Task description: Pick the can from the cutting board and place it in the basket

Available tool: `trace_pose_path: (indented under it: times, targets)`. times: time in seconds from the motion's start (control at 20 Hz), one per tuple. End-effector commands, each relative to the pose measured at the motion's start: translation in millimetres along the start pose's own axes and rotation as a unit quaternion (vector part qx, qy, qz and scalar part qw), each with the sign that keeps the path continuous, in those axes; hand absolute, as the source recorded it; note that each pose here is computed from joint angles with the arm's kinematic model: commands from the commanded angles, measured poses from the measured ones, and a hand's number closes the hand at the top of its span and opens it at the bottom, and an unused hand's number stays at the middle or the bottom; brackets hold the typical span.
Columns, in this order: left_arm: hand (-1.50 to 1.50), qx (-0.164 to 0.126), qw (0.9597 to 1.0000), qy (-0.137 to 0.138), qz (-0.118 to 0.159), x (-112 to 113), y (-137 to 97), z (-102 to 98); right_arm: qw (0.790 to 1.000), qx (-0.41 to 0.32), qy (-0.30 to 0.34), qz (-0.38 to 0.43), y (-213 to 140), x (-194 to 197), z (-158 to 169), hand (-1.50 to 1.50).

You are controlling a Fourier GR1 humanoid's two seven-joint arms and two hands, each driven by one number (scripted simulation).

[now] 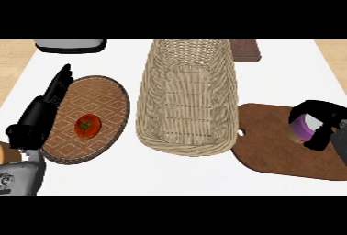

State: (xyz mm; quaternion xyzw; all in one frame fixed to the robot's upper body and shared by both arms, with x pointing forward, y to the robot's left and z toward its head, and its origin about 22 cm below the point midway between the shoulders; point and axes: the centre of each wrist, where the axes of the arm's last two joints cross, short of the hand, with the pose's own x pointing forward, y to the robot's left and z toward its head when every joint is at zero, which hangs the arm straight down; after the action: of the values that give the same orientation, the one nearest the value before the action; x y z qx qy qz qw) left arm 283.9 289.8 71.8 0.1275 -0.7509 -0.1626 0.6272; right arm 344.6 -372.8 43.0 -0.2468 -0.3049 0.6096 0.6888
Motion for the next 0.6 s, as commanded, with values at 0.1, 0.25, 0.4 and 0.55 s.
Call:
trace_pose_path:
  times: [0.1,0.25,0.4,0.55]
  targets:
    - [0.00,0.001,1.0000,-0.005,0.000,9.1,12.0,-12.9,0.999,-0.012,-0.025,0.034,11.1,-6.3,-8.4,1.50]
    - [0.00,-0.003,1.0000,0.000,-0.006,-15.4,13.5,4.4,0.998,-0.031,-0.031,0.037,3.8,16.3,-20.4,1.50]
    - [0.00,-0.002,1.0000,0.002,0.001,-2.7,5.4,-6.2,0.996,-0.062,-0.031,0.053,-3.0,13.9,-19.9,1.50]
    - [0.00,-0.007,1.0000,-0.001,0.005,-5.1,11.5,-4.6,0.989,-0.138,-0.015,0.049,0.3,1.6,-15.7,1.50]
